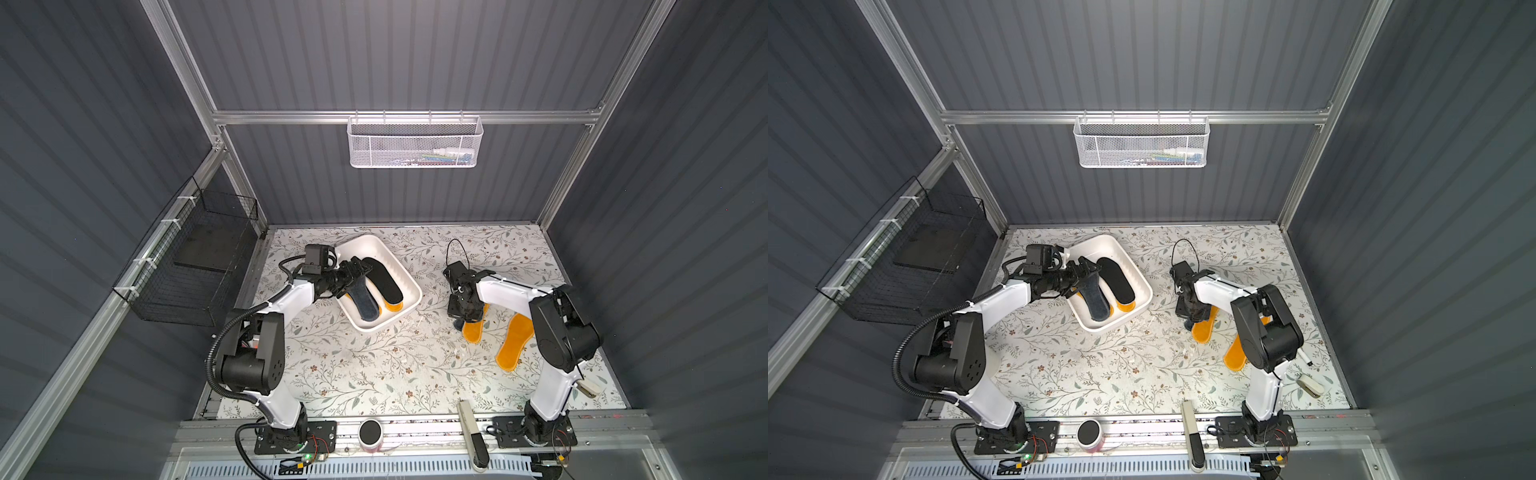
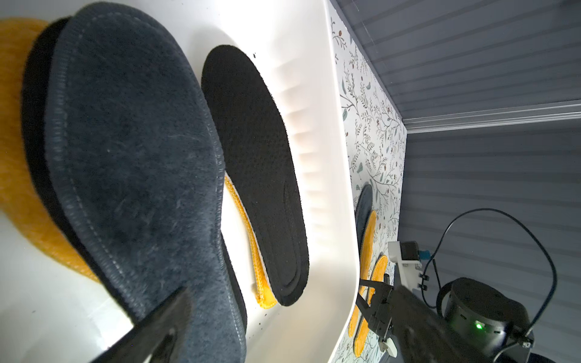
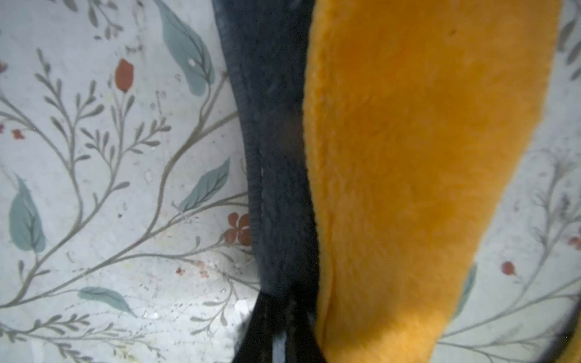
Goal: Put the insoles into the storage box
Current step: Pick up the insole from the center of the board.
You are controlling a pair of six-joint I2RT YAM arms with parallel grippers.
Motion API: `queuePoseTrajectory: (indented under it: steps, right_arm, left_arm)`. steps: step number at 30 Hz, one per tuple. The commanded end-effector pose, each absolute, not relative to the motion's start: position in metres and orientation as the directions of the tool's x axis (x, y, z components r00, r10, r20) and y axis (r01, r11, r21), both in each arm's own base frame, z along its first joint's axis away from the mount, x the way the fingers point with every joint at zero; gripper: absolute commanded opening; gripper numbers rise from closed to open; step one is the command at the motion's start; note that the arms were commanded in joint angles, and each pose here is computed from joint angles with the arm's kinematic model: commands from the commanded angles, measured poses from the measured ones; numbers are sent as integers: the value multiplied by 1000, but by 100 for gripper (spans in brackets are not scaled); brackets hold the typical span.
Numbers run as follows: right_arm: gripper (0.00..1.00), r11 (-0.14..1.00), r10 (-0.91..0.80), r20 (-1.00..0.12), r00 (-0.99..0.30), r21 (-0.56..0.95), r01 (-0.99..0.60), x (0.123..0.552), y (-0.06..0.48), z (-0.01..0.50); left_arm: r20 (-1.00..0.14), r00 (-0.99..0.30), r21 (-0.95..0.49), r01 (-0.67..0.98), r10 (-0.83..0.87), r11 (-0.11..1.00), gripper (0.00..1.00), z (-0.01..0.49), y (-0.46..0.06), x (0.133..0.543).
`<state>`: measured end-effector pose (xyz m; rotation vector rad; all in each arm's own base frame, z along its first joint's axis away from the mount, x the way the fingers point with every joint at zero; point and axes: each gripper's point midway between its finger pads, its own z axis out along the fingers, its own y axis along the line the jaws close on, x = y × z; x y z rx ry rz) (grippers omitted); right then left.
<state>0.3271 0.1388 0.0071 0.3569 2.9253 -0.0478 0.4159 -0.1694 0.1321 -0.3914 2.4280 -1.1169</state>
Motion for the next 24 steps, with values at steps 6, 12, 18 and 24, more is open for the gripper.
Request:
queuePoseTrajectory:
  steps: [6,12,18,24]
  right_arm:
    - [0,987,149,-93,-984,75,143,294,151,-27]
    - [0,958,28,-359,-933,275,-77,321,182,39]
    - [0,891,-9,-597,-802,359,-278,329,198,111]
    - [0,794,-20,-704,-710,420,-439,322,212,158]
  left_arm:
    - [-279,-863,-761,-68,-420,645,99,132,-166,414]
    - [-279,-863,-763,-66,-420,643,100,133,-166,416]
    - [-281,-861,-761,-70,-424,645,100,133,-165,416]
    - [-283,-861,-762,-66,-422,644,100,134,-166,416]
